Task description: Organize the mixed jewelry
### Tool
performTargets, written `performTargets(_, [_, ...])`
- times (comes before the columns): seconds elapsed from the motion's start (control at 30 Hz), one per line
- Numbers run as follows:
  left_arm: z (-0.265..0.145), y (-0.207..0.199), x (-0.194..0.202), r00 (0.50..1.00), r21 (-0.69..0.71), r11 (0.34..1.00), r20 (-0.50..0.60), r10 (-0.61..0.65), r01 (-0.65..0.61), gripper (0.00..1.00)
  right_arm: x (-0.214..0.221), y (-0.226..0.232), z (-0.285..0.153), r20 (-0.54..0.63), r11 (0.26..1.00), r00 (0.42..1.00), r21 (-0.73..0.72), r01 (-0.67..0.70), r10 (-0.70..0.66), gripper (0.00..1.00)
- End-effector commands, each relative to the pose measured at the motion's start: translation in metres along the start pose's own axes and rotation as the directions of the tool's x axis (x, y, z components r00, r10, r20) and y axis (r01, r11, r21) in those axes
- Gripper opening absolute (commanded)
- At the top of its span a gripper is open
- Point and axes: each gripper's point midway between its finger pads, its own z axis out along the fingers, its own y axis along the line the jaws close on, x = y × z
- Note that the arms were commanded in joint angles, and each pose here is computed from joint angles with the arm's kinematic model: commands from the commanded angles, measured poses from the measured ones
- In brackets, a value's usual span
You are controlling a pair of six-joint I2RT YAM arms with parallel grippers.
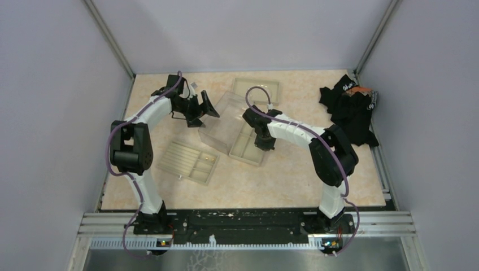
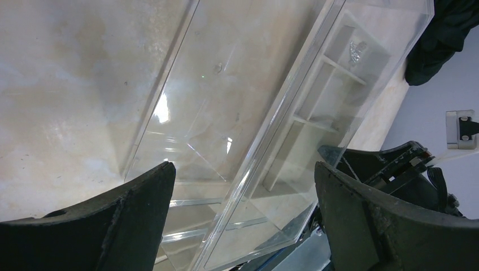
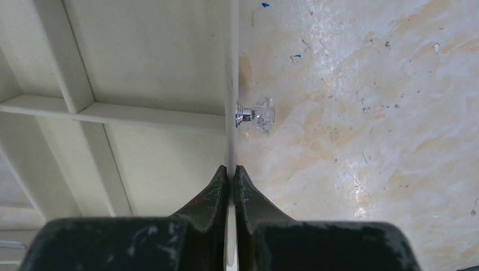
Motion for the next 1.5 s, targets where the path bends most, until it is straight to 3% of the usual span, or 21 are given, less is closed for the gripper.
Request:
performTargets(0.0, [-0.008, -0.009, 0.002, 1.000, 0.015, 0.999, 0.011, 0.029, -0.029, 0.99, -0.009, 0.005, -0.004, 0.019, 0.998, 0.999, -0.022, -0.051, 0.051, 0.00])
performTargets(0.6, [-0.009, -0.006, 0.008, 1.000, 0.009, 1.000, 0.006, 0.025, -0.025, 0.99, -0.018, 0.011, 0.006, 0.015, 0.994, 0.995, -0.051, -0.101, 0.102, 0.00])
performTargets(1.17, [-0.008, -0.007, 0.010, 1.000, 0.024, 0.999, -0.003, 0.029, -0.029, 0.99, -0.019, 0.037, 0.007, -0.005, 0.990, 0.998, -0.128, -0.057, 0.057, 0.00])
performTargets(1.47, [-0.006, -0.008, 0.008, 0.999, 0.027, 0.999, -0.007, 0.033, -0.033, 0.99, -0.030, 0.033, -0.005, 0.044, 0.990, 0.996, -0.125, -0.070, 0.076, 0.00])
